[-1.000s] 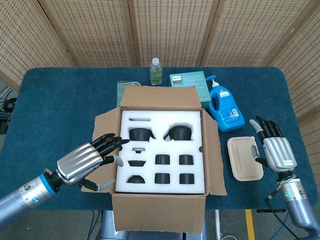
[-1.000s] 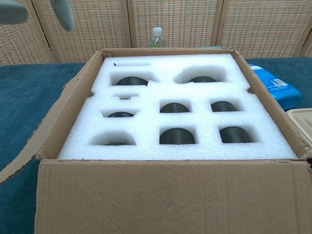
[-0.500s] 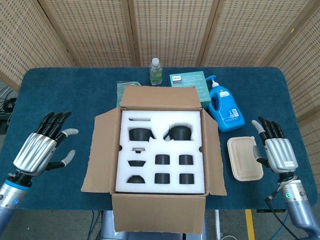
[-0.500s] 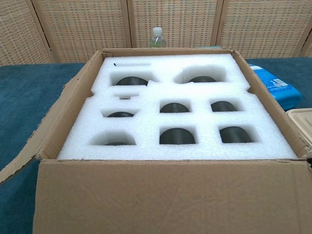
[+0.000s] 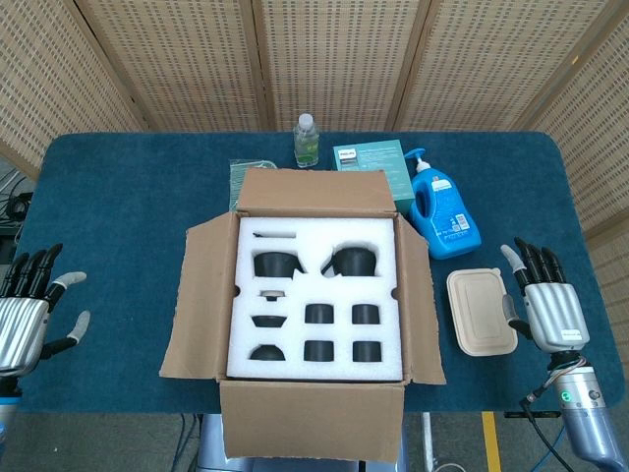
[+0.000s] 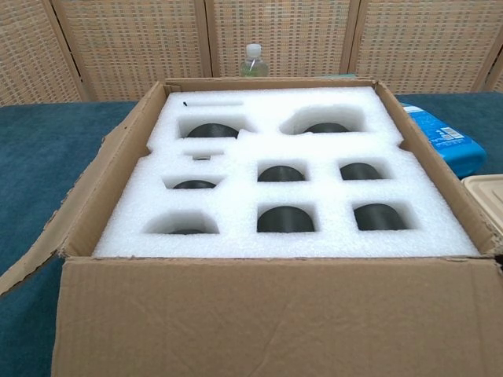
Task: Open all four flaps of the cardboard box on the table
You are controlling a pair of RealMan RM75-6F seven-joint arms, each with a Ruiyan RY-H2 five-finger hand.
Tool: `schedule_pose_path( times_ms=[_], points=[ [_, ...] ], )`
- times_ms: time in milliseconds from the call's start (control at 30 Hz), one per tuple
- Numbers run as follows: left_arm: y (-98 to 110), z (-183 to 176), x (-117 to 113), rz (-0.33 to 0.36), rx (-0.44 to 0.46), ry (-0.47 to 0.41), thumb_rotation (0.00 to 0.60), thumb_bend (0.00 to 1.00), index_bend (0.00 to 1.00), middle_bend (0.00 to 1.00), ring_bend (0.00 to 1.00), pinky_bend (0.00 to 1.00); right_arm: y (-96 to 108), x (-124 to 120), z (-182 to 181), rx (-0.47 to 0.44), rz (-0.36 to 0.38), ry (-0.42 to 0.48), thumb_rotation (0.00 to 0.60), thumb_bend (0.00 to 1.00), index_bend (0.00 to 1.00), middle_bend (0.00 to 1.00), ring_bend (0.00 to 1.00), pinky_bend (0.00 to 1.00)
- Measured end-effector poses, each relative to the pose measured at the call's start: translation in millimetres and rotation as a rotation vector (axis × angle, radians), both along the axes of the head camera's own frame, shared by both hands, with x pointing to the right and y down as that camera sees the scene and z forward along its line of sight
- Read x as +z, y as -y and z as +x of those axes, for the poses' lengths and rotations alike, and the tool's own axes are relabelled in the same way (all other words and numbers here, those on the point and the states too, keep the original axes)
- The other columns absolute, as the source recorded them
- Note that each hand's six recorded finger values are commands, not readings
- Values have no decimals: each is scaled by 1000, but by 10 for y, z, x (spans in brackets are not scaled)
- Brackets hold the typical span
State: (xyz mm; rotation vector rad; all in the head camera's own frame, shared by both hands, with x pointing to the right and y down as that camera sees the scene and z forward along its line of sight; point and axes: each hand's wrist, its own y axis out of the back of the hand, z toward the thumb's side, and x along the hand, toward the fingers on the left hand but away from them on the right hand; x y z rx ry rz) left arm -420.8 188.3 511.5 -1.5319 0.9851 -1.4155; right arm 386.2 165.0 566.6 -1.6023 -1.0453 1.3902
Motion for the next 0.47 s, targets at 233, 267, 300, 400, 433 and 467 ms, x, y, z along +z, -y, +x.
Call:
schedule_pose_path(
  times_ms=[233, 267, 300, 400, 433, 467],
  points=[
    [-125, -72, 35, -10, -21, 14, 460, 405, 269, 0, 0, 0, -72, -24, -19, -5, 7, -5, 600, 578, 12, 13, 0, 0],
    [-139, -75, 35, -12, -24, 16, 460, 405, 269, 0, 0, 0, -82, -28, -16, -3, 9, -4, 600, 578, 12, 13, 0, 0],
    [-145, -77, 31, -10, -27, 18, 460, 404, 269, 0, 0, 0, -88, -27, -15, -1, 9, -2, 600, 578, 12, 13, 0, 0],
    [-162, -80, 22, -8, -33, 22, 462, 404, 269, 0, 0, 0, -98, -24, -12, 0, 9, -1, 600, 575, 12, 13, 0, 0],
    [-163, -77, 25, -11, -32, 21, 462, 405, 269, 0, 0, 0, -101, -23, -10, 0, 9, -1, 600, 577, 12, 13, 0, 0],
    [-166, -73, 32, -17, -31, 18, 460, 405, 269, 0, 0, 0, -104, -21, -8, 1, 9, -1, 600, 578, 12, 13, 0, 0]
  ],
)
